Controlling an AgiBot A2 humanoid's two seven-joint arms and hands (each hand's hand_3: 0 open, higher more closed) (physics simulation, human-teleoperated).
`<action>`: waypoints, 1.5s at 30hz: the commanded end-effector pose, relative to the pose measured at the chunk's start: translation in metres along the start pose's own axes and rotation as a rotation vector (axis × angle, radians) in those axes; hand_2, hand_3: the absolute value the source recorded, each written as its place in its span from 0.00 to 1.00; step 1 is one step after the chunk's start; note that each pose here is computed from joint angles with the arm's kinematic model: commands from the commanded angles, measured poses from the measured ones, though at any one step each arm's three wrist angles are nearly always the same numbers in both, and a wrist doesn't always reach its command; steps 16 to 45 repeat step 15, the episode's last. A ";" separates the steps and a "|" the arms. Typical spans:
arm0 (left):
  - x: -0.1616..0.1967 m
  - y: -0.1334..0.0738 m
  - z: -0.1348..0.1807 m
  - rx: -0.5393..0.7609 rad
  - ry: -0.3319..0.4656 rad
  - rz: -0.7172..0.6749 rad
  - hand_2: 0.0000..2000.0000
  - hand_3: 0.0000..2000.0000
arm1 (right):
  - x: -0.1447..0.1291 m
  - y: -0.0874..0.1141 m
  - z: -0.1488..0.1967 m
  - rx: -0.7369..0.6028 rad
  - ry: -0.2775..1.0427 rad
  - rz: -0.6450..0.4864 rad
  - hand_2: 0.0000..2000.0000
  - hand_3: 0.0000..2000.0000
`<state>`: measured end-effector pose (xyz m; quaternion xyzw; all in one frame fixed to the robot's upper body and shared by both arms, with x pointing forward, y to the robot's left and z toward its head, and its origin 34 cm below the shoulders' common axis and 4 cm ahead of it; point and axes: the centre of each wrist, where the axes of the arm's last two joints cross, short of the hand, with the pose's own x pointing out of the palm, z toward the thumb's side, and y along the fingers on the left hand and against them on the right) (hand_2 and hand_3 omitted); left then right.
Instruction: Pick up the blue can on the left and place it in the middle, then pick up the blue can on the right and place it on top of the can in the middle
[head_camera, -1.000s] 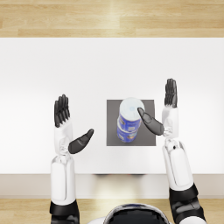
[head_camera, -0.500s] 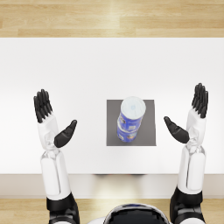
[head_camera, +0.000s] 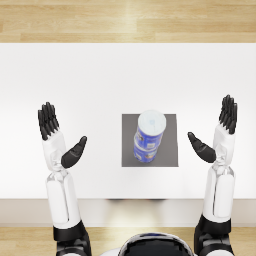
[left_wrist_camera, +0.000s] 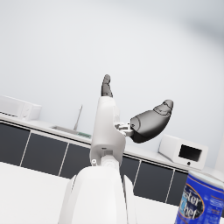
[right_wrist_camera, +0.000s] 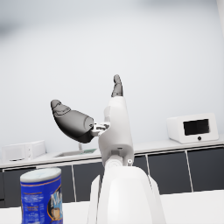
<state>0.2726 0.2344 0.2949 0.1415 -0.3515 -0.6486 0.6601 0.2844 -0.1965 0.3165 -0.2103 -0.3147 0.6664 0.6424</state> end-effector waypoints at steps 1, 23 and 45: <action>0.000 0.000 0.000 0.000 0.000 0.000 0.00 0.00 | 0.000 0.000 0.000 0.000 0.000 0.000 0.00 0.00; 0.000 0.000 0.000 0.000 0.000 0.000 0.00 0.00 | 0.000 0.000 0.000 0.000 0.000 0.000 0.00 0.00; 0.000 0.000 0.000 0.000 0.000 0.000 0.00 0.00 | 0.000 0.000 0.000 0.000 0.000 0.000 0.00 0.00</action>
